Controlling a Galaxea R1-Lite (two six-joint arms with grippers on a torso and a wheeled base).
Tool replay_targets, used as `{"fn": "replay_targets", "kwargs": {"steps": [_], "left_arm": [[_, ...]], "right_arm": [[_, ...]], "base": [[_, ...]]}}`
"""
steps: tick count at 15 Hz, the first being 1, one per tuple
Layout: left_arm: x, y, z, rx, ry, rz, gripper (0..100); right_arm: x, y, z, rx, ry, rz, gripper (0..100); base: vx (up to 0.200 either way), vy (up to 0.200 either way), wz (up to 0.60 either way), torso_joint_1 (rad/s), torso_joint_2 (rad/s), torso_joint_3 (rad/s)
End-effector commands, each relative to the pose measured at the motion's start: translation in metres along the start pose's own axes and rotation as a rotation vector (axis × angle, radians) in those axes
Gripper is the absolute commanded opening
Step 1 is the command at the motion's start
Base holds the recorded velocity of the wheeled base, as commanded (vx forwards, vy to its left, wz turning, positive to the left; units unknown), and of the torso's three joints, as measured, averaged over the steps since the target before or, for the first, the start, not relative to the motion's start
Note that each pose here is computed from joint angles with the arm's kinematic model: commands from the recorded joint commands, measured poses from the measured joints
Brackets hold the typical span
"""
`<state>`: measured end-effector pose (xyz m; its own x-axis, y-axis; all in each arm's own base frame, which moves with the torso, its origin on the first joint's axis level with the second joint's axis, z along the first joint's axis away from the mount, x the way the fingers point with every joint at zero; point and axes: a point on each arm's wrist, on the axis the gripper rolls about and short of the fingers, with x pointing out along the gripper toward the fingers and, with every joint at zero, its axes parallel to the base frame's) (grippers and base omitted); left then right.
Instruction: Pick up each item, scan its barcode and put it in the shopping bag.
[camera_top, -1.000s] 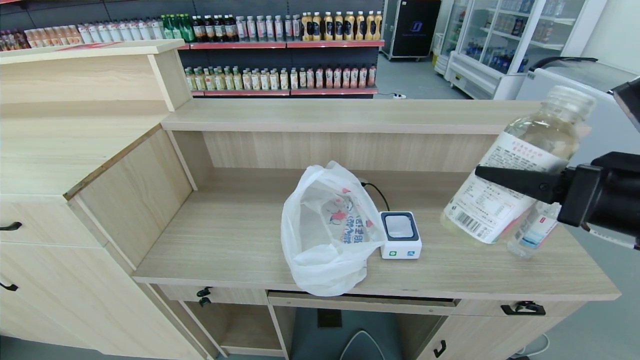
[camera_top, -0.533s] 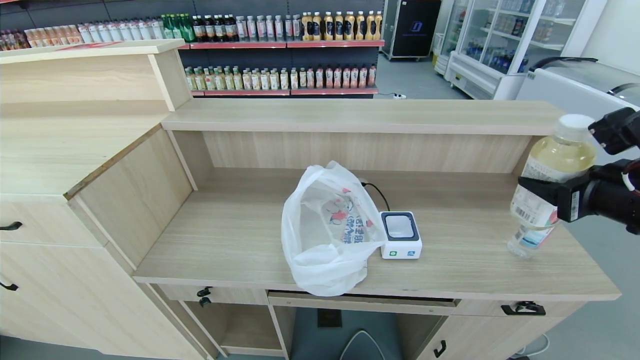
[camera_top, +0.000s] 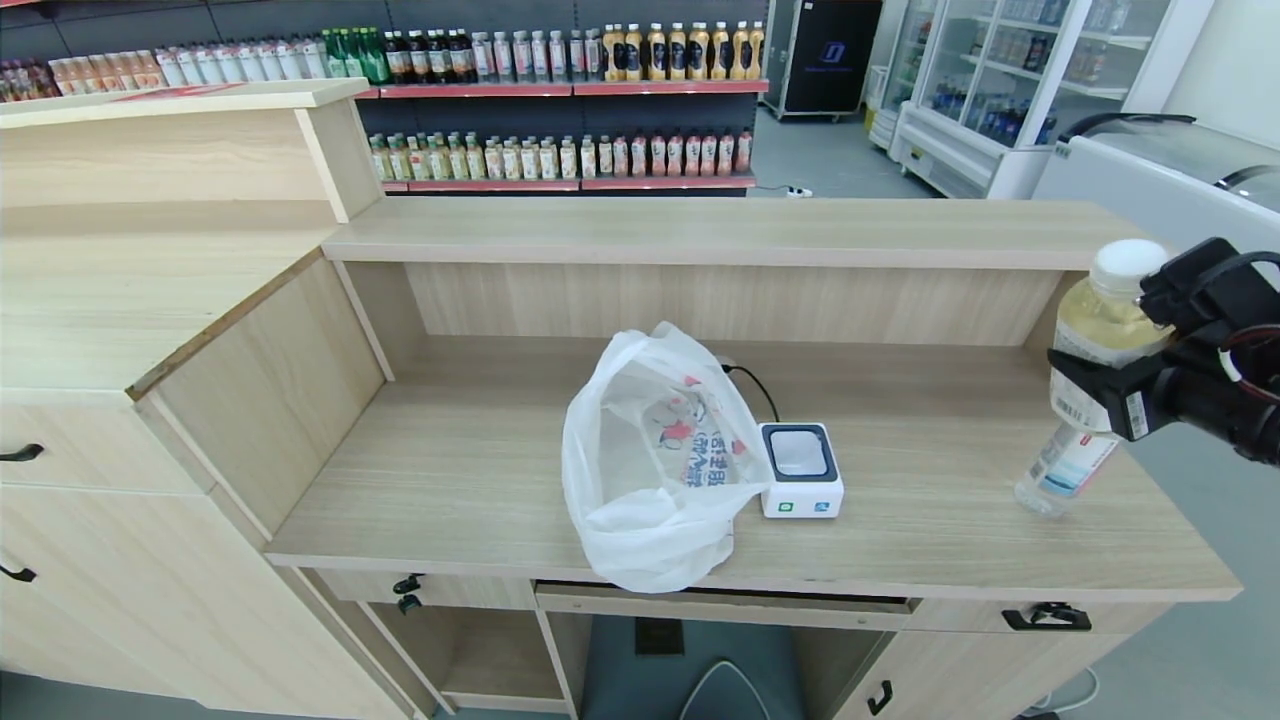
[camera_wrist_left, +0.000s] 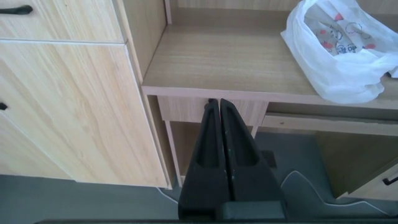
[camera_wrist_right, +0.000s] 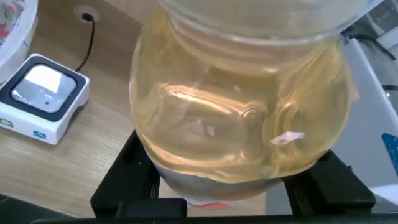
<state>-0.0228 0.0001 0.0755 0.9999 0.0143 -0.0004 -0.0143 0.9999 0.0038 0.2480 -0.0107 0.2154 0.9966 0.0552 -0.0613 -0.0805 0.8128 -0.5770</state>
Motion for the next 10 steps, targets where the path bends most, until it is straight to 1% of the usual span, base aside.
{"fn": "replay_targets", "kwargs": {"steps": [1, 4, 5, 7, 8, 9, 10], "left_arm": [[0.0, 0.0, 0.0, 0.001, 0.0, 0.001, 0], [0.0, 0.0, 0.0, 0.001, 0.0, 0.001, 0], [0.0, 0.0, 0.0, -0.001, 0.0, 0.001, 0], [0.0, 0.0, 0.0, 0.001, 0.0, 0.001, 0], [0.0, 0.0, 0.0, 0.001, 0.0, 0.001, 0], [0.0, 0.0, 0.0, 0.001, 0.0, 0.001, 0], [0.0, 0.0, 0.0, 0.001, 0.0, 0.001, 0]], "right_arm": [[0.005, 0.003, -0.004, -0.012, 0.007, 0.011, 0], [0.013, 0.004, -0.006, -0.064, -0.017, 0.009, 0], [0.016, 0.006, -0.007, -0.092, -0.046, 0.046, 0], [0.027, 0.01, -0.014, -0.132, -0.089, 0.138, 0], [0.034, 0.014, -0.019, -0.129, -0.099, 0.187, 0], [0.036, 0.016, -0.022, -0.128, -0.101, 0.206, 0], [0.046, 0.019, -0.032, -0.138, -0.097, 0.23, 0]], "base": [[0.0, 0.0, 0.6, 0.002, 0.0, 0.007], [0.0, 0.0, 0.6, 0.004, 0.0, 0.002], [0.0, 0.0, 0.6, -0.002, 0.0, 0.002], [0.0, 0.0, 0.0, 0.0, 0.0, 0.0], [0.0, 0.0, 0.0, 0.0, 0.0, 0.0], [0.0, 0.0, 0.0, 0.0, 0.0, 0.0], [0.0, 0.0, 0.0, 0.0, 0.0, 0.0]]}}
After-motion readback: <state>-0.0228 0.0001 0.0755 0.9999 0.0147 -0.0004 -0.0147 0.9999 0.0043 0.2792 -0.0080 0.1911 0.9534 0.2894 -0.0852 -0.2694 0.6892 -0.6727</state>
